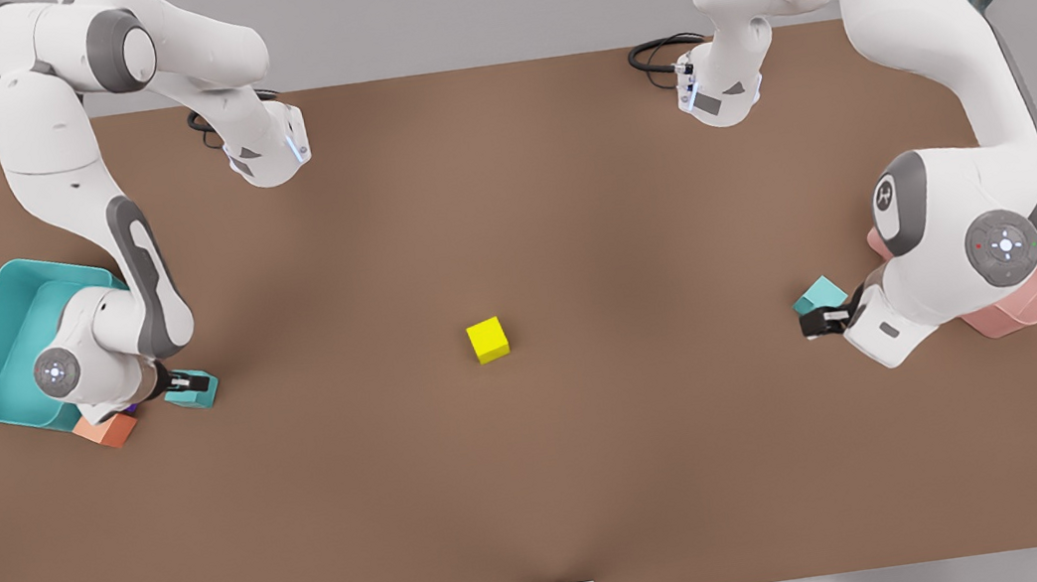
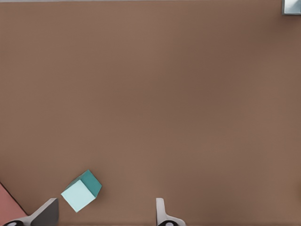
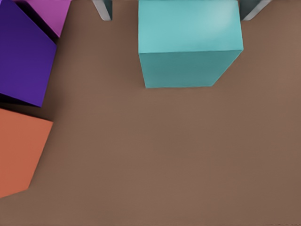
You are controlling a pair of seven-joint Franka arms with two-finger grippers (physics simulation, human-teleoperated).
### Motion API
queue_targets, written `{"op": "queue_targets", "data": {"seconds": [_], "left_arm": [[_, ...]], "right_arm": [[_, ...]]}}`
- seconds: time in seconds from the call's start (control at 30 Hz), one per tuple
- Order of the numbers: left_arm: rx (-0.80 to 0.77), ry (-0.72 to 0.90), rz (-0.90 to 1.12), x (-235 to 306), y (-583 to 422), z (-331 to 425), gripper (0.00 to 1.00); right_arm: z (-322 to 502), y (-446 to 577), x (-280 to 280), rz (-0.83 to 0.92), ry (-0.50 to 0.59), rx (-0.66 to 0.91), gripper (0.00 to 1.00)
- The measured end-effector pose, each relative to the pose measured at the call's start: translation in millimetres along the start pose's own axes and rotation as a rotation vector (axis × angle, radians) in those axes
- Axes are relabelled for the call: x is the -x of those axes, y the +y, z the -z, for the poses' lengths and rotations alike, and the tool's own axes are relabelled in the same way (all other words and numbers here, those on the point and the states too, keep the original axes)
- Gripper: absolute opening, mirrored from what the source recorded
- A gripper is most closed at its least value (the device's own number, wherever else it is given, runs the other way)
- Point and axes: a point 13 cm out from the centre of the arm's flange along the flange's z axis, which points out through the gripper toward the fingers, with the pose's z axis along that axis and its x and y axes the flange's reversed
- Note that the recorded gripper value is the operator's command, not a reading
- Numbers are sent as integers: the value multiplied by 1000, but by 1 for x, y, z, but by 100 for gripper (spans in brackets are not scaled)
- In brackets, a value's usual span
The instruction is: Stack the two blue cubes on top of each other
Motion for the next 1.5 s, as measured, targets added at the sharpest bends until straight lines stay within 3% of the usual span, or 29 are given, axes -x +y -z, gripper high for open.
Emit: {"op": "queue_targets", "data": {"seconds": [0.13,0.3,0.63,0.8,0.93,1.17,1.3,1.5], "left_arm": [[3,29,5,-7,4,-15,100],[4,100,73,-81,53,-78,100],[-53,23,240,-66,40,-92,100],[-63,11,299,-62,31,-91,100],[-63,3,338,-59,31,-89,100],[-60,8,386,-60,29,-90,100],[-59,11,409,-60,29,-90,100],[-85,4,435,-52,17,-86,100]], "right_arm": [[-2,2,3,4,-8,-1,100],[-12,6,6,4,-10,2,100],[-23,8,12,10,-30,-1,99],[-21,11,14,18,-39,3,58],[-13,11,17,28,-51,13,49],[107,40,44,111,-135,44,47],[236,147,54,310,-225,67,46],[310,358,-27,670,-239,84,42]]}}
